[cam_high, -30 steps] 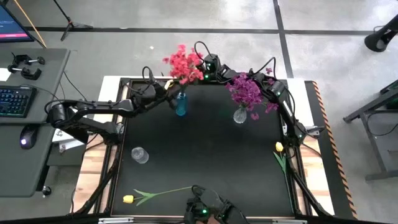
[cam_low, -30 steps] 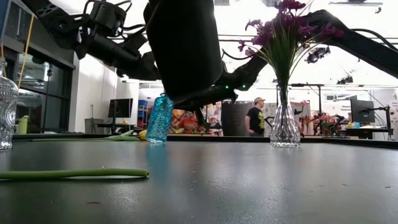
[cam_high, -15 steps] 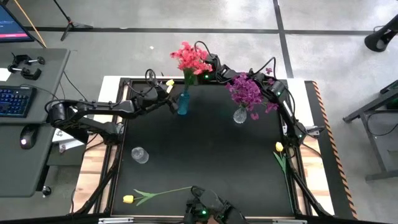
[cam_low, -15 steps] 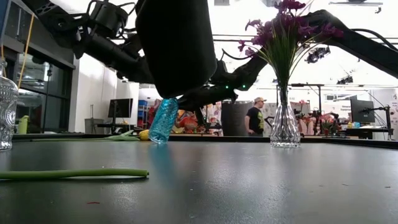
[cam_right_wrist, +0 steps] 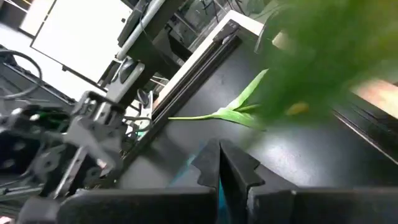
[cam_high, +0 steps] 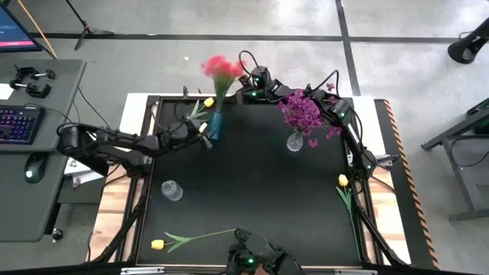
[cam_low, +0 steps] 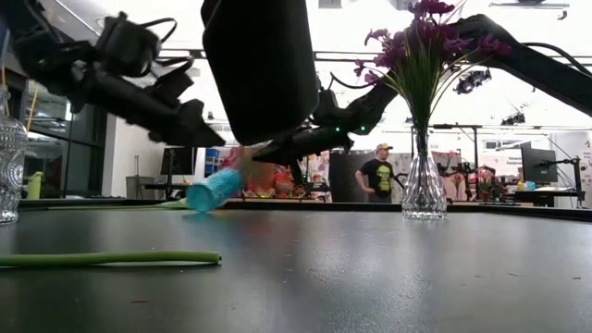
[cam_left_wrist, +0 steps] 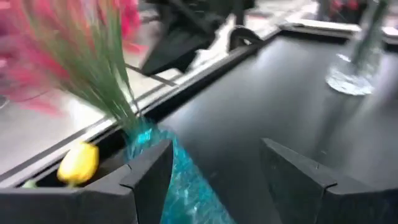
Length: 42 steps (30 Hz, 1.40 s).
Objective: Sort flowers into vase by color
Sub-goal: Adjust the blue vase on the table
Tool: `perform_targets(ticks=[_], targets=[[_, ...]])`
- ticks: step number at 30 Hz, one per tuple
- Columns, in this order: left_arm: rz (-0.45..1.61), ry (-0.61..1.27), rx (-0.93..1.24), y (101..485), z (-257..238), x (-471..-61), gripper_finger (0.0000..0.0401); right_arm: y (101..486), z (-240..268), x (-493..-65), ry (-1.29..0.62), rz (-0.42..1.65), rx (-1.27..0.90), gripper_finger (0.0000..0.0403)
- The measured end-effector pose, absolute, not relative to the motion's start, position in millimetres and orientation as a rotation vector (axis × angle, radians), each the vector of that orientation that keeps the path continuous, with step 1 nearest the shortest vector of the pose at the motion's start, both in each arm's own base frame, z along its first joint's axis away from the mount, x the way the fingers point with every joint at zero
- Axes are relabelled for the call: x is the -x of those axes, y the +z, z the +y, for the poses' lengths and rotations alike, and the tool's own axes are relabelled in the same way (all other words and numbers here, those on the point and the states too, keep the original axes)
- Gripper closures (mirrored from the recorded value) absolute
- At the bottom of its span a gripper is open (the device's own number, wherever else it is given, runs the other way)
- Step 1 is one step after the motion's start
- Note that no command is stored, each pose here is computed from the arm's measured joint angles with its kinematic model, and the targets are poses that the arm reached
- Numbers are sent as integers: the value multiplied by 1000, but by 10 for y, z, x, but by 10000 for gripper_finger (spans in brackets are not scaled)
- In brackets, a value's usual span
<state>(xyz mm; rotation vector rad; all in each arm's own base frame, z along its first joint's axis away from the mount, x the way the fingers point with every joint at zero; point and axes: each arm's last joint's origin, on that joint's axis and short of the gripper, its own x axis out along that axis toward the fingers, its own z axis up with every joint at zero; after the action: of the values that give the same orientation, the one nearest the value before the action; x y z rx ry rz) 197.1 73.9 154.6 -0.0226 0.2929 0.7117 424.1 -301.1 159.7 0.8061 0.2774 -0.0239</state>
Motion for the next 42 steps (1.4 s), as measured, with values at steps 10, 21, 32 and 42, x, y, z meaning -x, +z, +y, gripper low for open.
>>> perform_targets(ticks=[10, 21, 32, 42], targets=[[200, 798, 34, 1531, 658, -1829, 174, 1599, -3011, -4241, -25, 277, -813, 403], [78, 878, 76, 1713, 657, -1747, 174, 1598, -3010, -4241, -29, 278, -841, 403], [162, 933, 39, 1946, 833, -1856, 174, 1614, -3012, -4247, -16, 263, -766, 403], [114, 989, 76, 2127, 1125, -1837, 174, 1977, -3032, -4250, 205, 14, -702, 403]])
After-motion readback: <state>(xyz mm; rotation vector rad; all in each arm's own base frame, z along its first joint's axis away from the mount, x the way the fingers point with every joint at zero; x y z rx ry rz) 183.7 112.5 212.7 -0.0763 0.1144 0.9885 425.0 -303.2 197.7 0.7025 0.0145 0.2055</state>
